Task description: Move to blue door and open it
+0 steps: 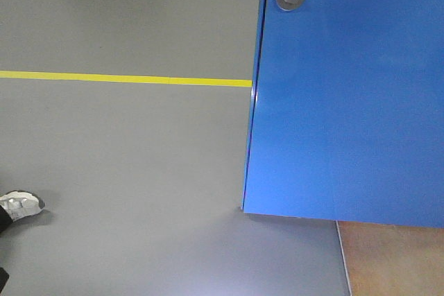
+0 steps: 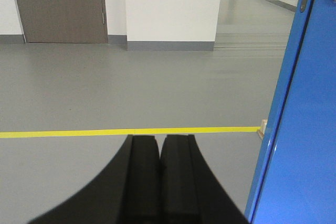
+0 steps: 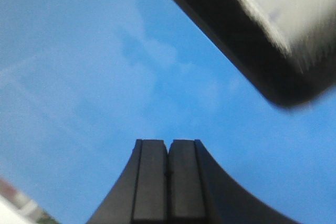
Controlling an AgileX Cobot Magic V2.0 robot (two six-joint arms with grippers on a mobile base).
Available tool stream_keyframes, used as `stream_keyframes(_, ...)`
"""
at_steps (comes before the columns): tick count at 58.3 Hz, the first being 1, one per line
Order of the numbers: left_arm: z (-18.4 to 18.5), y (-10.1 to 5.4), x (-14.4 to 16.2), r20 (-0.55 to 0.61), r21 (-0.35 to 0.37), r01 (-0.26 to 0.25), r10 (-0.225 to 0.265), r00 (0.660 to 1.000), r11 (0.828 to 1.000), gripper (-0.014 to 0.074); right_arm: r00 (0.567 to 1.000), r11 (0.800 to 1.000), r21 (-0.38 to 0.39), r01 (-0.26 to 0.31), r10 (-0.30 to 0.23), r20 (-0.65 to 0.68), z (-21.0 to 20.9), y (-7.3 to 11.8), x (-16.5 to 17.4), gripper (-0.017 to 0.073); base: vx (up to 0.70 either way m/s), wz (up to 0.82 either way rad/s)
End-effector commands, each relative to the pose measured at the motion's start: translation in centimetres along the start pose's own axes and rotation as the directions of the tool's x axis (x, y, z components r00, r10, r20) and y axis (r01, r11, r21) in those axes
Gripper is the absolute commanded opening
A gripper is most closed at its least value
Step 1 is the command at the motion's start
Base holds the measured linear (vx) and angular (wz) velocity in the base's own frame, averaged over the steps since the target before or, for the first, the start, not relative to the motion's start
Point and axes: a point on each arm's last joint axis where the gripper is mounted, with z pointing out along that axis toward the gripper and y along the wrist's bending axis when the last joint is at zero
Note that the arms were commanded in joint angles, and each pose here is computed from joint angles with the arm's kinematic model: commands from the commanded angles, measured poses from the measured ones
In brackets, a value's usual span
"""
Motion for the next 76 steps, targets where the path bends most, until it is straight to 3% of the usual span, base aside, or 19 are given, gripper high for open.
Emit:
stream_keyframes(1,-0.4,-0.1,-1.7,0.125,0.007,0.008,-0.009,0.992,1.000,0.0073,0.979,0.992,-0.063,0.109,-0.096,0.180,-5.0,4.0,-4.2,-0.0001,0.00,0.00)
stream_keyframes(10,-0.4,-0.1,-1.7,0.125,0.007,0.008,-0.009,0.992,1.000,0.0073,0.948,0.981,-0.056,0.187,-0.165,0.272,-9.5,5.6,-5.4,-0.0001,0.00,0.00)
stream_keyframes(18,-0.4,-0.1,-1.7,0.125,0.007,0.008,-0.009,0.992,1.000,0.0073,0.941,0.980,-0.017,0.199,-0.186,0.283,-14.0,4.6,-3.5,-0.0001,0.00,0.00)
stream_keyframes(23,-0.4,-0.1,-1.7,0.125,0.007,0.008,-0.009,0.992,1.000,0.0073,0.940,0.971,0.033,0.236,-0.236,0.245,-16.8,2.9,-0.8,-0.0001,0.00,0.00)
stream_keyframes(29,-0.4,-0.1,-1.7,0.125,0.007,0.008,-0.009,0.992,1.000,0.0073,0.914,0.936,0.086,0.342,-0.353,0.202,-20.4,1.4,1.9,-0.0001,0.00,0.00)
stream_keyframes(34,-0.4,-0.1,-1.7,0.125,0.007,0.008,-0.009,0.992,1.000,0.0073,0.861,0.871,0.140,0.471,-0.488,0.140,-23.5,-0.6,5.1,-0.0001,0.00,0.00)
stream_keyframes(39,-0.4,-0.1,-1.7,0.125,0.007,0.008,-0.009,0.992,1.000,0.0073,0.827,0.835,0.157,0.527,-0.546,0.132,-26.4,-1.8,7.3,-0.0001,0.00,0.00)
stream_keyframes(57,-0.4,-0.1,-1.7,0.125,0.007,0.008,-0.009,0.992,1.000,0.0073,0.810,0.807,0.173,0.565,-0.582,0.074,-32.4,-8.6,17.3,-0.0001,0.00,0.00)
stream_keyframes(68,-0.4,-0.1,-1.7,0.125,0.007,0.008,-0.009,0.992,1.000,0.0073,0.818,0.808,0.176,0.563,-0.574,0.021,-33.1,-12.0,21.6,-0.0001,0.00,0.00)
stream_keyframes(76,-0.4,-0.1,-1.7,0.125,0.007,0.008,-0.009,0.992,1.000,0.0073,0.823,0.809,0.179,0.561,-0.567,-0.016,-33.0,-13.3,23.2,-0.0001,0.00,0.00)
